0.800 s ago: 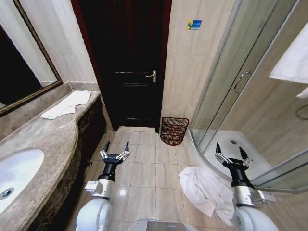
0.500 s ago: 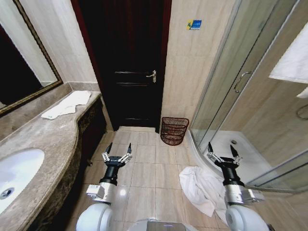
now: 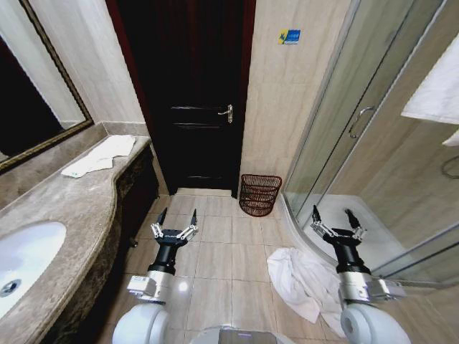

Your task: Discard the used towel into the hamper.

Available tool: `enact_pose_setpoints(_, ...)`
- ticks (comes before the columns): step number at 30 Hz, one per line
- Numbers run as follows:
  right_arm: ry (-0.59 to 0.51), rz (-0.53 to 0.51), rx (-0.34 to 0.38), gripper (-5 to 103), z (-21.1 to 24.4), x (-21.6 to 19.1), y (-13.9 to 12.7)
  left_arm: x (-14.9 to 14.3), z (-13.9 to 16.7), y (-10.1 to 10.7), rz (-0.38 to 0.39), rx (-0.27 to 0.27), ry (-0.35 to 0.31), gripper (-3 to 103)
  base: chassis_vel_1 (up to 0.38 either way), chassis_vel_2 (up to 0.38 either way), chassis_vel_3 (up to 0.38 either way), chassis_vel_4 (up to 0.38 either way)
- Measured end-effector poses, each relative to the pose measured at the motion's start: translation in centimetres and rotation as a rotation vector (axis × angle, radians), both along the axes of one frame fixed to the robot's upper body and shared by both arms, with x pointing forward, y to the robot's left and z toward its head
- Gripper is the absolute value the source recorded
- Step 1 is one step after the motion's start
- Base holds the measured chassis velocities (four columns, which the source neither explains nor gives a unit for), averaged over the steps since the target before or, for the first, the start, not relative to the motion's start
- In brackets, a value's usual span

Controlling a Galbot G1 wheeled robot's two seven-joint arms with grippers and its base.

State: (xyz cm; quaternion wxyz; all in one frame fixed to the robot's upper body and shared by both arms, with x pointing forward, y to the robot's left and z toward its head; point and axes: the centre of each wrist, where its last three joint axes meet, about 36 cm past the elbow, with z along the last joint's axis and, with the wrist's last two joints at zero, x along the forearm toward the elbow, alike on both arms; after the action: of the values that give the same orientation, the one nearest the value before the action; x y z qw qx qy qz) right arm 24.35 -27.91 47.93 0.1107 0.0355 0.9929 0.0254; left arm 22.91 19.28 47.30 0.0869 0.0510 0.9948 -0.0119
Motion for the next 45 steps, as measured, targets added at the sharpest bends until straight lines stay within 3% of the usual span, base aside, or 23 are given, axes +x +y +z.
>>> enact_pose_setpoints(6,-0.010,0.039,0.010,100,0.5,-0.2,0.6,-0.1,0.2,0.5,-0.014,0.024,-0.008,101,0.000,0.000,0.000,0.000)
enact_pose_setpoints(12,-0.026,0.058,0.012,100,0.1,-0.7,1.2,0.2,-1.4,0.3,-0.029,0.050,0.009,97,0.000,0.000,0.000,0.000)
enact_pose_setpoints(15,-0.028,0.056,0.006,100,0.1,-0.7,1.1,0.3,-1.5,0.1,-0.035,0.051,0.010,93,0.000,0.000,0.000,0.000)
enact_pose_setpoints(29,-0.027,0.050,0.007,100,0.1,-0.8,1.1,0.6,-1.0,0.1,0.007,0.033,-0.023,101,-0.034,0.032,0.027,-0.039)
enact_pose_setpoints(32,-0.029,0.050,0.007,100,0.2,-1.0,1.2,0.6,-1.0,0.2,0.016,0.032,-0.024,93,-0.039,0.051,0.054,-0.058)
enact_pose_setpoints(38,-0.036,0.048,0.016,100,0.3,-1.2,1.3,0.3,-1.3,-0.2,-0.001,0.031,-0.028,101,-0.054,0.062,0.057,-0.059)
enact_pose_setpoints(45,-0.038,0.053,0.016,100,0.2,-1.3,1.4,0.3,-1.1,-0.2,0.004,0.029,-0.037,97,-0.114,0.094,0.107,-0.096)
